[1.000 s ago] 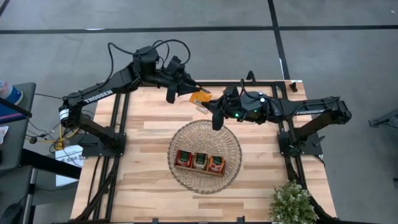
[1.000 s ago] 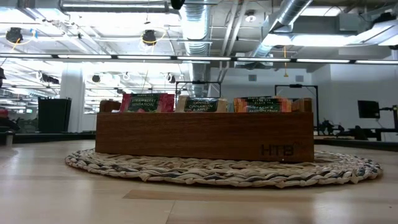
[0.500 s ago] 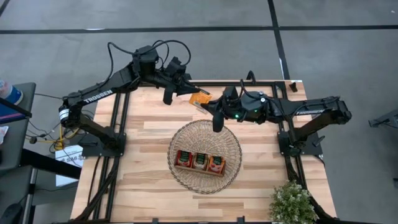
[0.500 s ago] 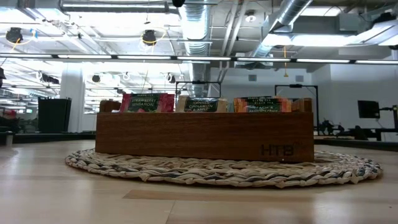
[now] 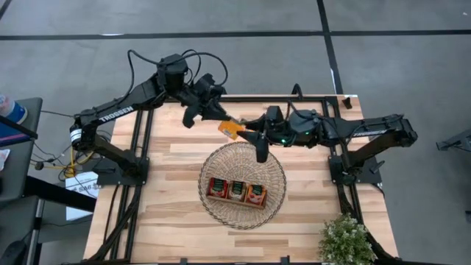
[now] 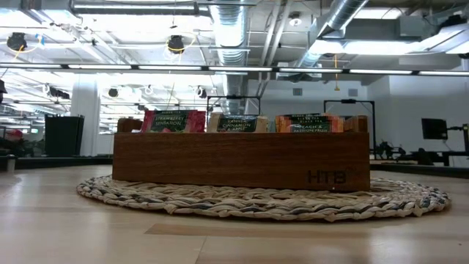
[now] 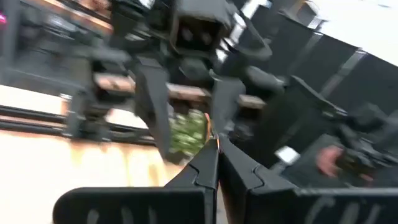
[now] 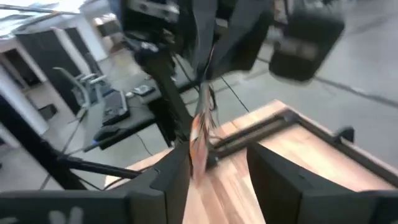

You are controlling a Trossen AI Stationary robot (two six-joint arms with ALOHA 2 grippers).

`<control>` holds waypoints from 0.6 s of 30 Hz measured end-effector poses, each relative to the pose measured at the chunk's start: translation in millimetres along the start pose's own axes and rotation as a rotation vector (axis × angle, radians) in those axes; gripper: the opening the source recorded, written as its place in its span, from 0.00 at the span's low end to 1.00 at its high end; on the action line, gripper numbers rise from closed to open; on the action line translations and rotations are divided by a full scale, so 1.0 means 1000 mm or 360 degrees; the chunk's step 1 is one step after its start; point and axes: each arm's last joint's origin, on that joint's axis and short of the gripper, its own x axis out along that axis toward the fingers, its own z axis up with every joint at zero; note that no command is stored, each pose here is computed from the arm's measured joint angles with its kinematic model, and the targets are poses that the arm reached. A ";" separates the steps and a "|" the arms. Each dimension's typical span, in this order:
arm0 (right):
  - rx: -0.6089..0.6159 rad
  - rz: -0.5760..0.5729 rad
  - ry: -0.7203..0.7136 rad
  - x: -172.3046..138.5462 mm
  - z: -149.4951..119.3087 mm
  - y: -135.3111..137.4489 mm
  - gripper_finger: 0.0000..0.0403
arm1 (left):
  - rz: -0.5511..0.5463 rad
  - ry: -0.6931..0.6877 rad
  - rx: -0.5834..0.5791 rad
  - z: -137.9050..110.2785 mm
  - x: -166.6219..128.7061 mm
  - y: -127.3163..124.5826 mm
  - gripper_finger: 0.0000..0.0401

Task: Pick & Place Tea
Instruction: Put the orange tea bag into the right section of the wooden organizer

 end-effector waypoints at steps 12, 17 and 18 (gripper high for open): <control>-0.1135 0.0195 -0.0138 -0.041 0.005 0.038 0.42 | -0.0555 0.0296 -0.0280 -0.003 -0.006 -0.009 0.00; -0.1742 -0.0001 -0.0179 -0.039 0.003 0.044 0.44 | -0.0585 0.0335 -0.0370 -0.003 -0.006 -0.010 0.00; -0.1809 -0.0037 -0.0202 -0.036 0.004 0.043 0.44 | -0.0589 0.0344 -0.0395 -0.003 -0.006 -0.010 0.00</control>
